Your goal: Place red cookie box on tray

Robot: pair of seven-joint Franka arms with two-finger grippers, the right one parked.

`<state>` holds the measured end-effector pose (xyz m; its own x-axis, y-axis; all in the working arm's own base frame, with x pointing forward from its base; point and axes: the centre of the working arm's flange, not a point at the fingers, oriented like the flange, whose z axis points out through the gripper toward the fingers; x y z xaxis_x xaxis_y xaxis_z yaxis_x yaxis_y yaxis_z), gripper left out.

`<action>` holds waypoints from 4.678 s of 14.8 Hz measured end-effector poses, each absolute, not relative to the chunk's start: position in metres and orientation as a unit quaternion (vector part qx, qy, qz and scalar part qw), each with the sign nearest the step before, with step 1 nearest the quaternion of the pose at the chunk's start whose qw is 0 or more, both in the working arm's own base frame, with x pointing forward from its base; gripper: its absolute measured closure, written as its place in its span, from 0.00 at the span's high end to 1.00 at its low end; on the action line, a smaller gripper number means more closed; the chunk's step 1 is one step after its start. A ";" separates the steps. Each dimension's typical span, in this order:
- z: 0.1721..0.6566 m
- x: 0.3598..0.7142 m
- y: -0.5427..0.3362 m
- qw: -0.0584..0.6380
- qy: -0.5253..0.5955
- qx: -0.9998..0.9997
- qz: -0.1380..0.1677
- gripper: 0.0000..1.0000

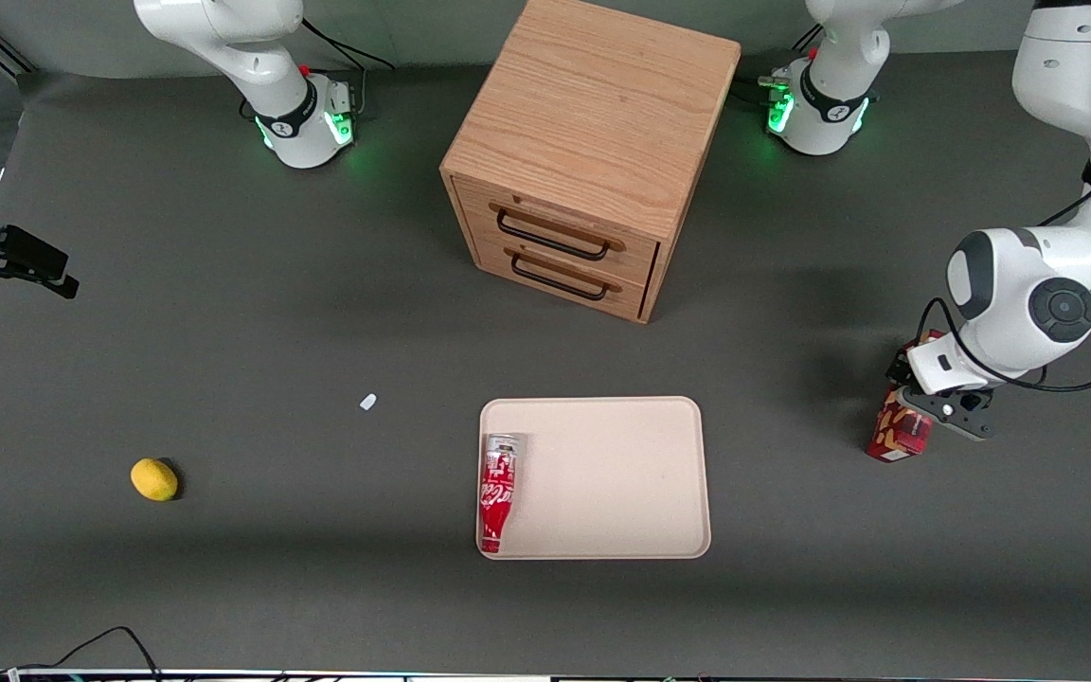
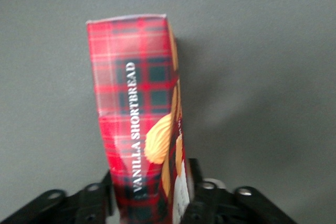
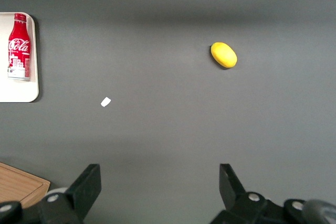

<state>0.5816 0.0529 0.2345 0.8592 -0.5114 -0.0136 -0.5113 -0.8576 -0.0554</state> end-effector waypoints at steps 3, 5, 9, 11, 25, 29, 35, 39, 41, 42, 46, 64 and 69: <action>0.233 0.581 0.055 0.028 0.262 -0.965 0.000 0.24; 0.234 0.582 0.056 0.025 0.258 -0.966 -0.002 0.17; 0.247 0.589 0.057 0.022 0.248 -0.968 -0.016 0.13; 0.274 0.598 0.057 0.021 0.243 -0.970 -0.011 0.13; 0.525 0.620 -0.123 -0.019 0.036 -0.999 0.025 0.13; 0.489 0.646 -0.200 -0.041 -0.020 -0.999 0.019 0.13; 0.375 0.675 -0.274 -0.034 -0.036 -0.999 -0.007 0.13; 0.292 0.675 -0.310 -0.023 -0.020 -0.999 -0.013 0.13; 0.268 0.676 -0.315 -0.024 -0.018 -0.999 -0.012 0.13; 0.263 0.677 -0.314 -0.022 -0.018 -1.000 -0.012 0.13; 0.258 0.680 -0.308 -0.014 -0.020 -1.000 -0.014 0.13; 0.296 0.697 -0.294 -0.017 -0.017 -0.996 -0.087 1.00; 0.395 0.684 -0.230 -0.022 -0.064 -0.992 -0.111 1.00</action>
